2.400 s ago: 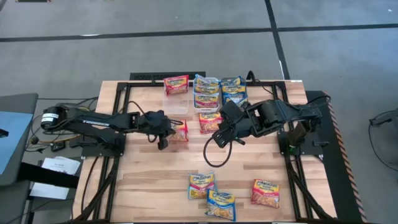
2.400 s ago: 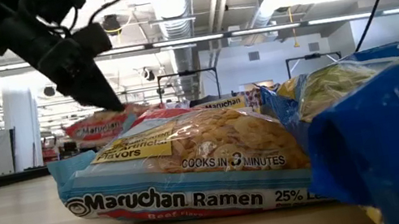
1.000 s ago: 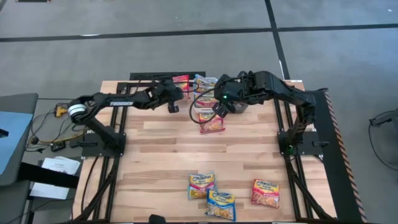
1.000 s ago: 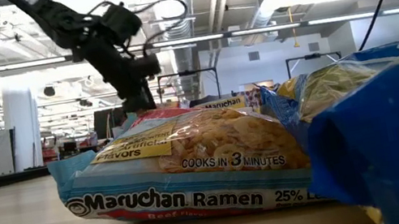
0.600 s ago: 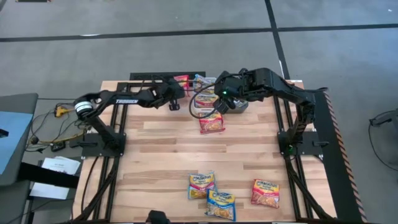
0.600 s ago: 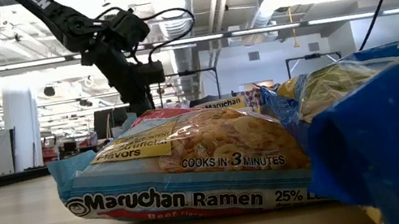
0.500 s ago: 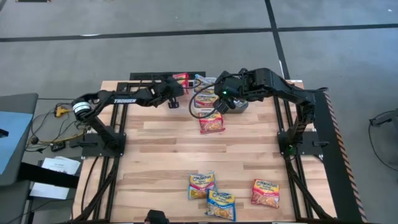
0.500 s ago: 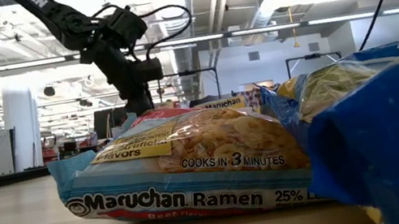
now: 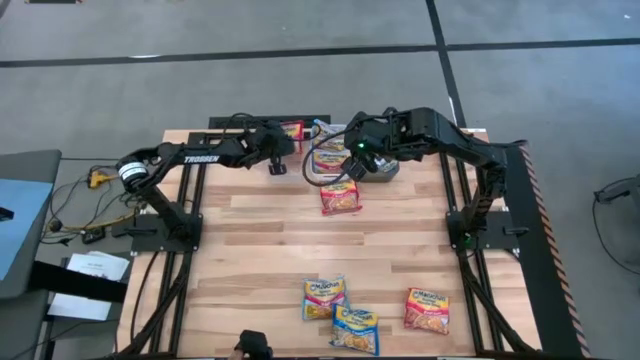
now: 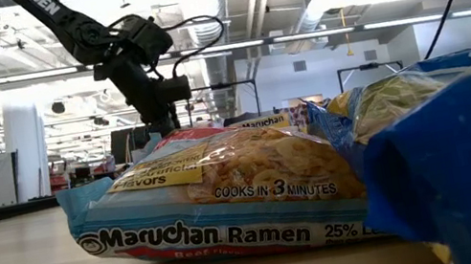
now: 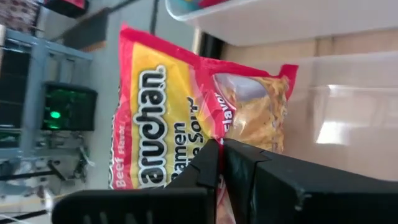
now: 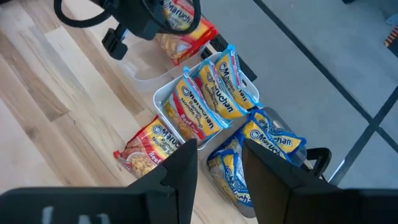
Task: Sort Maruchan noodles
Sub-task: Put the red noodle pack into the transparent bin
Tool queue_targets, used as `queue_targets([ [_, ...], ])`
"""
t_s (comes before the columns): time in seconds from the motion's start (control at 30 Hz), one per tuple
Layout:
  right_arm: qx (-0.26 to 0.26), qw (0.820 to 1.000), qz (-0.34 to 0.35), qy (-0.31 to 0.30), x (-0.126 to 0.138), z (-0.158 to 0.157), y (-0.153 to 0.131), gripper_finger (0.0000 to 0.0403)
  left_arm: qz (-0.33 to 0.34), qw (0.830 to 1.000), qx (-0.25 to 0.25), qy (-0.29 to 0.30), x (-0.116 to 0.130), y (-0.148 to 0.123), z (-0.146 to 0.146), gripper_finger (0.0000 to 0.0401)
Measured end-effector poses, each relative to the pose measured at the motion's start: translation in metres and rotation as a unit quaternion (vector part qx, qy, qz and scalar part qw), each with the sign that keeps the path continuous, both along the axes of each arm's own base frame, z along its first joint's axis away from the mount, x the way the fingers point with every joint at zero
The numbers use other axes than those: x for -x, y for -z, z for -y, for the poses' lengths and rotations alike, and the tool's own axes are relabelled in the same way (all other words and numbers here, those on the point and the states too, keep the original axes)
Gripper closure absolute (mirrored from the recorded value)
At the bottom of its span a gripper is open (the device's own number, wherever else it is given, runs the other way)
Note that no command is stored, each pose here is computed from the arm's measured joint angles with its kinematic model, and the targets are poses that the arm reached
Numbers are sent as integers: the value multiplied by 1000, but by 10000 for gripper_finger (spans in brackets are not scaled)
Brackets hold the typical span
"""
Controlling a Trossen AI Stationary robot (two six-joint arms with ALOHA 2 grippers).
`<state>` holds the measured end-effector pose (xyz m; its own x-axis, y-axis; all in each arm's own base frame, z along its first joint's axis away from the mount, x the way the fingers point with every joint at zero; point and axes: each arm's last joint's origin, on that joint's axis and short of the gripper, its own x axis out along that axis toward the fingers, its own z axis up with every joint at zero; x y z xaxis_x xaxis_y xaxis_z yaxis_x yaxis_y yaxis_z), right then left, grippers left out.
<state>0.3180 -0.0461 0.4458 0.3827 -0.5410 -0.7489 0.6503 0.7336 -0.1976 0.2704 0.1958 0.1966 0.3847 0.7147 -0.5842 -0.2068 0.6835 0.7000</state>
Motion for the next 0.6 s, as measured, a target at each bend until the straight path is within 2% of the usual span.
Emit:
queue_targets([
  [0.37,-1,1000,1,4,0,3,0,253,23,999,28,13,2,1,-3,399],
  [0.6,-2,1000,1,4,0,3,0,253,50,998,49,-5,3,1,-4,368],
])
